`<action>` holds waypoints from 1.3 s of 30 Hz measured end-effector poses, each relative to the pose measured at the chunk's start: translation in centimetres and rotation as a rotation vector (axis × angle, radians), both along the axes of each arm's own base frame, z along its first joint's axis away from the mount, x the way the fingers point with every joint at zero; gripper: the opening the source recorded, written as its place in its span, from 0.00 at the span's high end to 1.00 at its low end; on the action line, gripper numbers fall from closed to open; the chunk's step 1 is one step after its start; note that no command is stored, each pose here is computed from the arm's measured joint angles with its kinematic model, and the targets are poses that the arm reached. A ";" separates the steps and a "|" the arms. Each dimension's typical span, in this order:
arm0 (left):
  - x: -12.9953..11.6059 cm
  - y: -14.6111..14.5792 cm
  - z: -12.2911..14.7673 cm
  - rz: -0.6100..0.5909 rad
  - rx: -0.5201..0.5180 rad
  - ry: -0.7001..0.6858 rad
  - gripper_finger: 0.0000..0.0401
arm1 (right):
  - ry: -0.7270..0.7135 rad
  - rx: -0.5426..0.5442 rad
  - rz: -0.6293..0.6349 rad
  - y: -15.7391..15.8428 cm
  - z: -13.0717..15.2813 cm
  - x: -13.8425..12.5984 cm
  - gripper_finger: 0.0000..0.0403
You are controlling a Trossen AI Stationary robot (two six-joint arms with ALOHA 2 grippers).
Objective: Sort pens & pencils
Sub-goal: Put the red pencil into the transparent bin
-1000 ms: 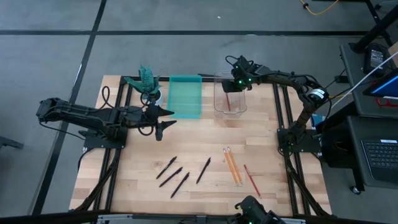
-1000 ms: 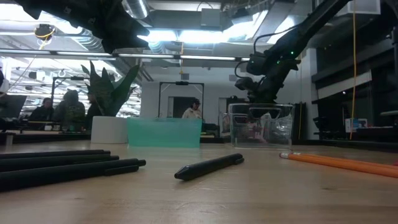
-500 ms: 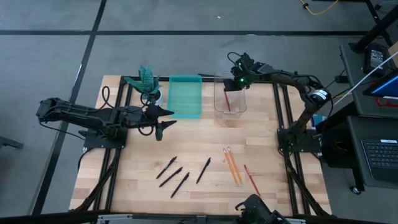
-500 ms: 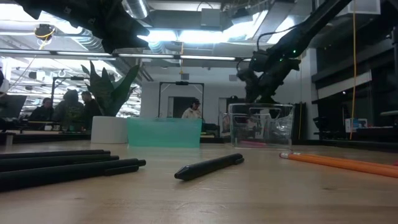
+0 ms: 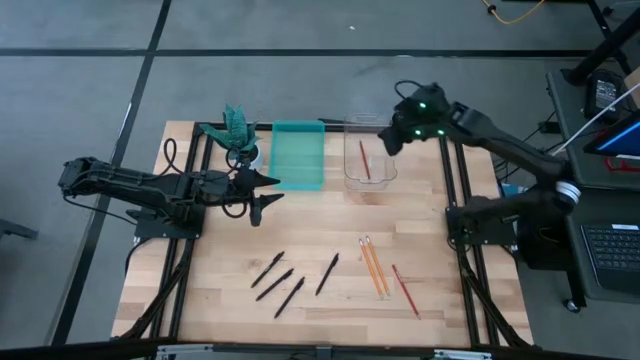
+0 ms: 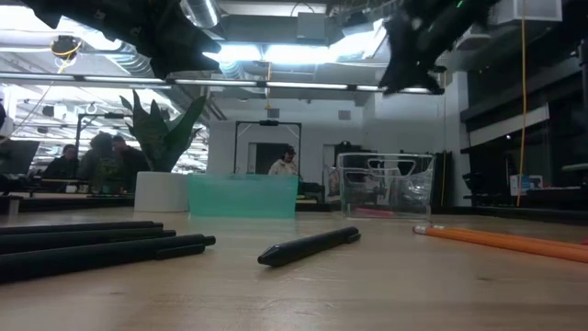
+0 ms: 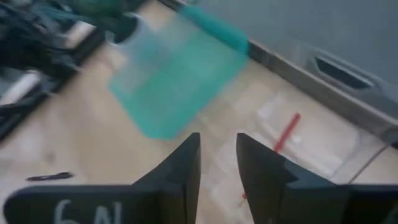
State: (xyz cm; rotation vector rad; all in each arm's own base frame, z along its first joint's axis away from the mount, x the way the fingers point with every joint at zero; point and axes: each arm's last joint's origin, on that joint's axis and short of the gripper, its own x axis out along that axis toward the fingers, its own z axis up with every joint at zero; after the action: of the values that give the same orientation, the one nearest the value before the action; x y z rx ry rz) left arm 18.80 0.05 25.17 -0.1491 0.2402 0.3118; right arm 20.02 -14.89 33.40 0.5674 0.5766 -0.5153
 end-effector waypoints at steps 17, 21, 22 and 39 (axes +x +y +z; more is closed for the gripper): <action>0.0 0.0 0.0 0.000 0.001 0.001 0.51 | 0.000 0.009 0.024 9.7 3.4 -5.4 0.74; 0.0 0.0 0.0 0.000 0.001 0.000 0.51 | 0.007 0.076 0.058 11.3 3.3 -5.5 0.74; 0.0 0.0 0.0 0.000 0.001 0.000 0.51 | 0.014 0.090 0.056 11.7 3.2 -5.5 0.74; 0.0 0.0 0.0 0.000 0.001 0.000 0.51 | 0.177 0.209 0.139 19.1 1.2 -4.1 0.74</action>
State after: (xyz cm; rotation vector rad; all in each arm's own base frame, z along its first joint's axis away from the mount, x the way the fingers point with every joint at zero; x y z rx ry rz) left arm 18.80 0.05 25.17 -0.1480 0.2402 0.3124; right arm 15.95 4.25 34.55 0.6781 0.8393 -0.3783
